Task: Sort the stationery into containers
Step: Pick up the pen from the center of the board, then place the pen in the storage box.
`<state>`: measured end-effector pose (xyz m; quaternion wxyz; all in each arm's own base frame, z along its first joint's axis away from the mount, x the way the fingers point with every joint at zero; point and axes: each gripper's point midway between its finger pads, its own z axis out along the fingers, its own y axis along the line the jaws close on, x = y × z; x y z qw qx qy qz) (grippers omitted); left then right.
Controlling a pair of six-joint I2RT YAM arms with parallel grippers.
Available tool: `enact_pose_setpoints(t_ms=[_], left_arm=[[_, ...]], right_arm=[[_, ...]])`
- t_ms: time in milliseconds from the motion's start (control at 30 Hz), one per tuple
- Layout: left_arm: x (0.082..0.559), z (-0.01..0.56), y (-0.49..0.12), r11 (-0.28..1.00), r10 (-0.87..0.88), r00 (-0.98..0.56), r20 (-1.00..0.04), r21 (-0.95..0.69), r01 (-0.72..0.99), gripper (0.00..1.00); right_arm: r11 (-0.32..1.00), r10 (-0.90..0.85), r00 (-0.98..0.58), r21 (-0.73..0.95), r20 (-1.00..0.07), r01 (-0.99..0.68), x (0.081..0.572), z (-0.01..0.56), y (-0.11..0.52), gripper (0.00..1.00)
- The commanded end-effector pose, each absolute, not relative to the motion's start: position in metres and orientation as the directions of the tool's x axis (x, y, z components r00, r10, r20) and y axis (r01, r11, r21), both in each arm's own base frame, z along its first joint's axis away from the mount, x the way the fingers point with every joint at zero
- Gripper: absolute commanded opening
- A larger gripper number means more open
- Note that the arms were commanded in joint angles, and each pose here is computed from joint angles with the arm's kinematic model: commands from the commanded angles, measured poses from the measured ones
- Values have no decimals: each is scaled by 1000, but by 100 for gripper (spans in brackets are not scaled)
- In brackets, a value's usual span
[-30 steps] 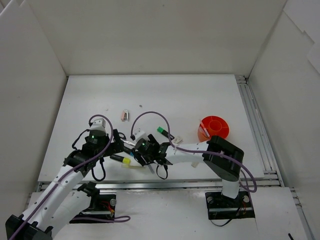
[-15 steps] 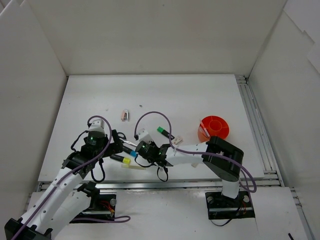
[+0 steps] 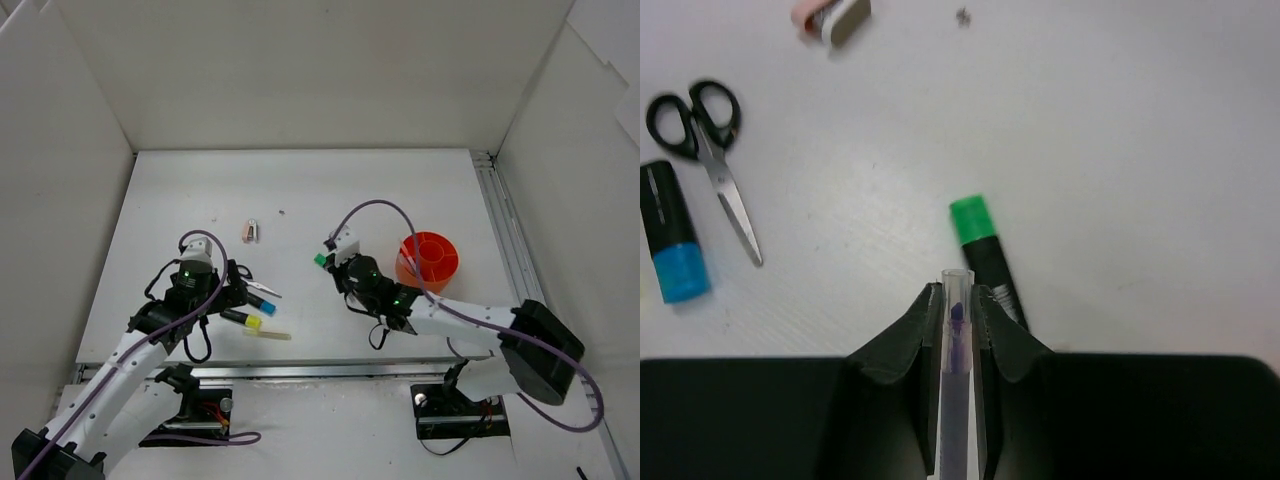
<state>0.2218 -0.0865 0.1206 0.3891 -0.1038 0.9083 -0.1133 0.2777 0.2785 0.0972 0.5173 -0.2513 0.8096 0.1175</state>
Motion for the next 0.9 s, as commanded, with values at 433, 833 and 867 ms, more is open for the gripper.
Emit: enact_pose_setpoints(t_ms=[433,833,867], left_arm=[[267,175,-118,948,-208,-606,-768,-312,70,100],[267,177,-125,942,-178,-611,-771,-313,119,99],[266,175,-126,942,-179,-614,-769,-315,120,99]], right_arm=[[921,-155,215,-220,-964,-322,319,251,117,0],[890,-205,117,-235,-972,-390,343,209,96,0],[884,-202,110,-230,-973,-406,343,206,98,0]])
